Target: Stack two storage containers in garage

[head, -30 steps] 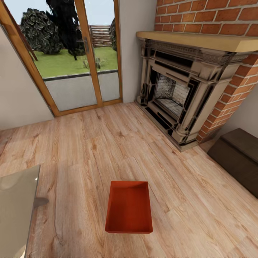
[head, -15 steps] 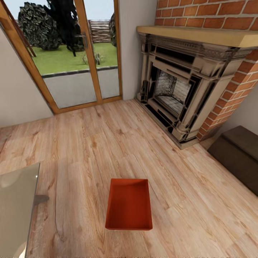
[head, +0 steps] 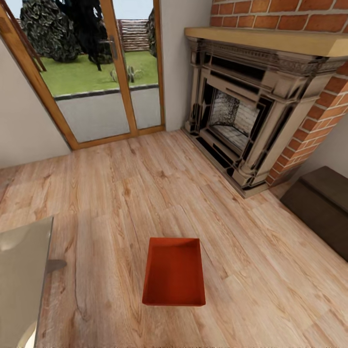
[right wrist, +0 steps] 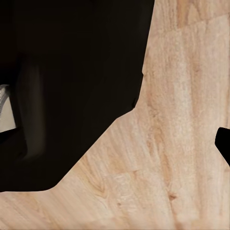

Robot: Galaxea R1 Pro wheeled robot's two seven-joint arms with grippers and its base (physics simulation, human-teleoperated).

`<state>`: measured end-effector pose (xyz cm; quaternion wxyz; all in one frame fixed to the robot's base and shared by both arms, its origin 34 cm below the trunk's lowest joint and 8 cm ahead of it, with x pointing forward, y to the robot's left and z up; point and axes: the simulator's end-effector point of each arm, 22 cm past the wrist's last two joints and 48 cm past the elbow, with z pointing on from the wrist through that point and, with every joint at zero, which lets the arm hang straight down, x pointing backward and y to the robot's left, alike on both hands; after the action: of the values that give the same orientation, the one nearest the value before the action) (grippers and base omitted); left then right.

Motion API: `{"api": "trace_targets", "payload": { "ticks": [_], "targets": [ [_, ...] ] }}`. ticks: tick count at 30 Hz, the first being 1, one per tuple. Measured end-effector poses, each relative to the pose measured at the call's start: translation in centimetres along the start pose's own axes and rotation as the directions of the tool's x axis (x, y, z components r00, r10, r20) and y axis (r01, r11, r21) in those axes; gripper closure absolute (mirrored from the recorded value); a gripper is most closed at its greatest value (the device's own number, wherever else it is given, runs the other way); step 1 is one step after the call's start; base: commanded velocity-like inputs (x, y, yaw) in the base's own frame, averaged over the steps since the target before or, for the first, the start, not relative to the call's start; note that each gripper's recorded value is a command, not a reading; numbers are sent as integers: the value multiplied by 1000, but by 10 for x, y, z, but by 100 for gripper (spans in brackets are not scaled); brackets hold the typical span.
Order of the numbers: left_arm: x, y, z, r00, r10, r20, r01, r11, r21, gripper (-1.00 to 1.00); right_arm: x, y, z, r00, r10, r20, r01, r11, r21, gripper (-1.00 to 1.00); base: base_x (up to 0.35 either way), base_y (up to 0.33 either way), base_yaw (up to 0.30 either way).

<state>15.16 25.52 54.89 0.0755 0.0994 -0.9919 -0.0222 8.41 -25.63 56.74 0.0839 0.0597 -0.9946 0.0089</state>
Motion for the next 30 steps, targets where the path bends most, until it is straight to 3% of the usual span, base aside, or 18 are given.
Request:
{"api": "trace_targets", "payload": {
  "ticks": [30],
  "targets": [
    [20,4,4,999,1,-48,-1,1000,-10,-100,19,3,1,999,0,-46,0,1000,-6,-100,0,0,0]
  ]
}}
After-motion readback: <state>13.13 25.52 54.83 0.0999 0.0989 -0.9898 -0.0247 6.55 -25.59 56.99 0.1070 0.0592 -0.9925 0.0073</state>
